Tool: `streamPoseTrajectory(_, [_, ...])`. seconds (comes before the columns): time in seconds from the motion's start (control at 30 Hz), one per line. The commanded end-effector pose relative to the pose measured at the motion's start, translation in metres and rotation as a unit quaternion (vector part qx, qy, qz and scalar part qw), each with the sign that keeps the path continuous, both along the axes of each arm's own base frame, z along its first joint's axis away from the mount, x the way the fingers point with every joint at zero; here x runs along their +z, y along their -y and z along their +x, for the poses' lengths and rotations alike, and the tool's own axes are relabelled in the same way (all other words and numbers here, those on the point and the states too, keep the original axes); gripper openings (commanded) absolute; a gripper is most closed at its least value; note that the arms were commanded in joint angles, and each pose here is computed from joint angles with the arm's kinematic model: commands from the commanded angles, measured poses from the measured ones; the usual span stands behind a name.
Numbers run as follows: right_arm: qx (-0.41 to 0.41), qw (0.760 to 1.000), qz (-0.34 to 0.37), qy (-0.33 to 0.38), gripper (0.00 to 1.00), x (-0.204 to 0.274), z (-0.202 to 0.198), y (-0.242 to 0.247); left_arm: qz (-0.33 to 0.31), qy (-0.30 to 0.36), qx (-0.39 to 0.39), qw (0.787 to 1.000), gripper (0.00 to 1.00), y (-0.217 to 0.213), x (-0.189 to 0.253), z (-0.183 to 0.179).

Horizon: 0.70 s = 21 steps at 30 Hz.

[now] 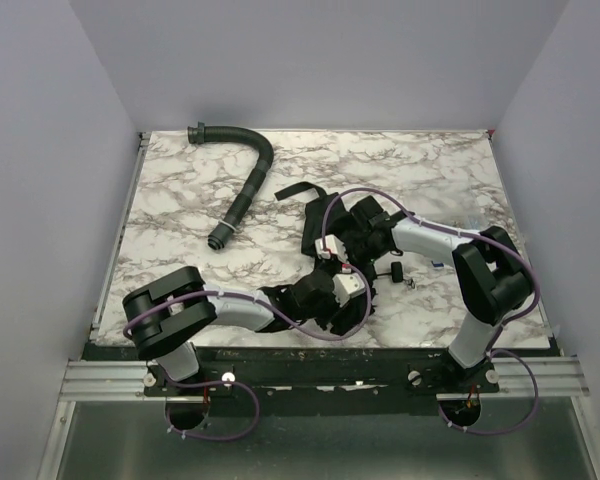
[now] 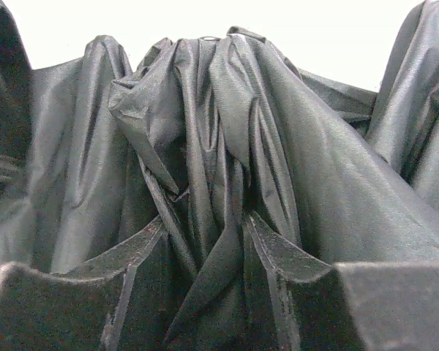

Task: Put away the umbrella

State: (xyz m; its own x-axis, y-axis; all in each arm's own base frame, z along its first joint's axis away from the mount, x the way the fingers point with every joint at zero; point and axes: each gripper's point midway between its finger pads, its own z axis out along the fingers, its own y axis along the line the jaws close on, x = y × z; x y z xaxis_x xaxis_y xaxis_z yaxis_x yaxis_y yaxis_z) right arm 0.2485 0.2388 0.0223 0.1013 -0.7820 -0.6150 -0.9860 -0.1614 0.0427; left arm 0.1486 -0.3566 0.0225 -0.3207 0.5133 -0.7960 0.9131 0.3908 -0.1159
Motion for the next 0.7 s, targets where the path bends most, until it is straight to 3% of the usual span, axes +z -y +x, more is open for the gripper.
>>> streamPoseTrajectory(0.0, [0.013,0.998,-0.02,-0.054,0.44,-0.014,-0.029,0.015,0.113,0.051,0.162,0.979,0.0,-0.048,-0.039,0.059])
streamPoseTrajectory(0.1, [0.004,0.997,-0.017,-0.075,0.52,-0.007,-0.03,0.011,0.121,0.038,0.176,0.976,0.0,-0.045,-0.049,0.061])
streamPoseTrajectory(0.3, [-0.02,0.99,-0.021,-0.135,0.78,0.011,-0.024,-0.001,0.152,0.027,0.172,0.973,0.0,-0.069,-0.083,0.042])
streamPoseTrajectory(0.67, [-0.011,0.978,-0.031,-0.207,0.93,0.039,-0.019,-0.011,0.169,0.023,0.161,0.972,0.0,-0.083,-0.102,0.026])
